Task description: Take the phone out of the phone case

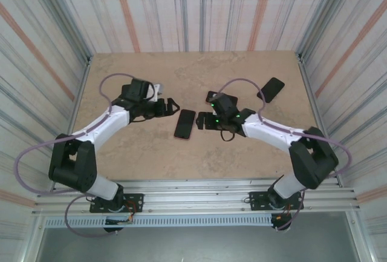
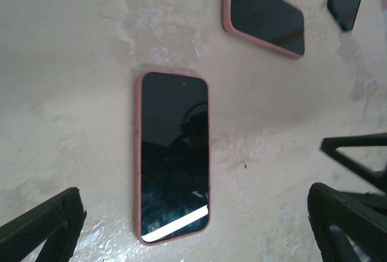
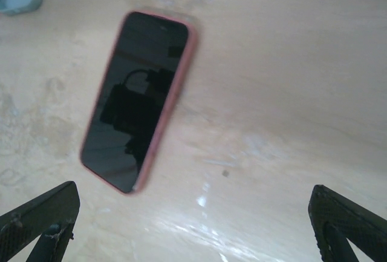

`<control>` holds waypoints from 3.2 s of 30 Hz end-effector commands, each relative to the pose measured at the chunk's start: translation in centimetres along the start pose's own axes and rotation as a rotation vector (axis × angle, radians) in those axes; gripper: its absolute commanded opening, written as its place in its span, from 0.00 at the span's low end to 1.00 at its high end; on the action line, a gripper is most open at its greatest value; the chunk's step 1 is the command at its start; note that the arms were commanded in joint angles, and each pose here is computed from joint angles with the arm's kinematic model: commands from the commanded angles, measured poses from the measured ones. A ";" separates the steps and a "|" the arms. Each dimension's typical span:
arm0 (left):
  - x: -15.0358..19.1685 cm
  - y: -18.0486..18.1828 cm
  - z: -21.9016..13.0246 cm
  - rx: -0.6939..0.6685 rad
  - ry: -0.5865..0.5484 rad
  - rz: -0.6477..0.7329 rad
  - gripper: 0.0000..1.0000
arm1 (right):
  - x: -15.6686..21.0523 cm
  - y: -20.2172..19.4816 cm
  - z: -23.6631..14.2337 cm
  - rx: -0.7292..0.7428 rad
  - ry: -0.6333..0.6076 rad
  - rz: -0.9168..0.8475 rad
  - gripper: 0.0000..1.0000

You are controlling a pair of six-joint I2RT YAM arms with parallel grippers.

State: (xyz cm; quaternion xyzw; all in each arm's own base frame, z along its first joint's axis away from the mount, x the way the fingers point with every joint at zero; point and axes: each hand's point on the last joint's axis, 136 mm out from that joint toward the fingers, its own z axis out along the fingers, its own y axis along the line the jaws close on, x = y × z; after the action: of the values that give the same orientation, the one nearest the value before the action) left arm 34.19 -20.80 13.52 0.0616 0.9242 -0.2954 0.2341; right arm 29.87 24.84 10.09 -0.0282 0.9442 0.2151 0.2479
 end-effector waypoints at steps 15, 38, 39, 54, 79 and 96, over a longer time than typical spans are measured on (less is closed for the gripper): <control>4.1 0.1 7.0 -0.301 0.209 0.318 0.97 | 1.2 -3.9 -2.4 -0.151 -0.022 0.007 1.00; 4.7 1.6 10.7 -0.471 0.226 0.316 0.92 | 2.1 -5.0 -1.2 -0.143 -0.005 0.051 0.99; 4.7 1.7 10.9 -0.472 0.226 0.311 0.92 | 2.2 -5.0 -1.2 -0.143 -0.004 0.052 0.99; 6.7 2.6 11.9 -0.493 0.263 0.219 0.73 | 1.9 -4.9 -1.4 -0.172 -0.008 0.057 0.99; -1.6 -5.2 5.7 -0.143 -0.002 -0.028 0.64 | 1.1 2.9 -0.1 -0.520 -0.003 0.166 0.87; -2.4 -7.9 4.1 -0.016 -0.053 -0.080 0.62 | -1.5 6.1 1.1 -0.547 -0.025 0.170 0.34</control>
State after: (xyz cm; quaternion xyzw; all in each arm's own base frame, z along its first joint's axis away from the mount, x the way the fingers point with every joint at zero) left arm 35.99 -28.96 12.93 0.0172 0.9389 -0.2606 0.2244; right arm 30.08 30.16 11.72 -0.0143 0.8511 0.4789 0.2146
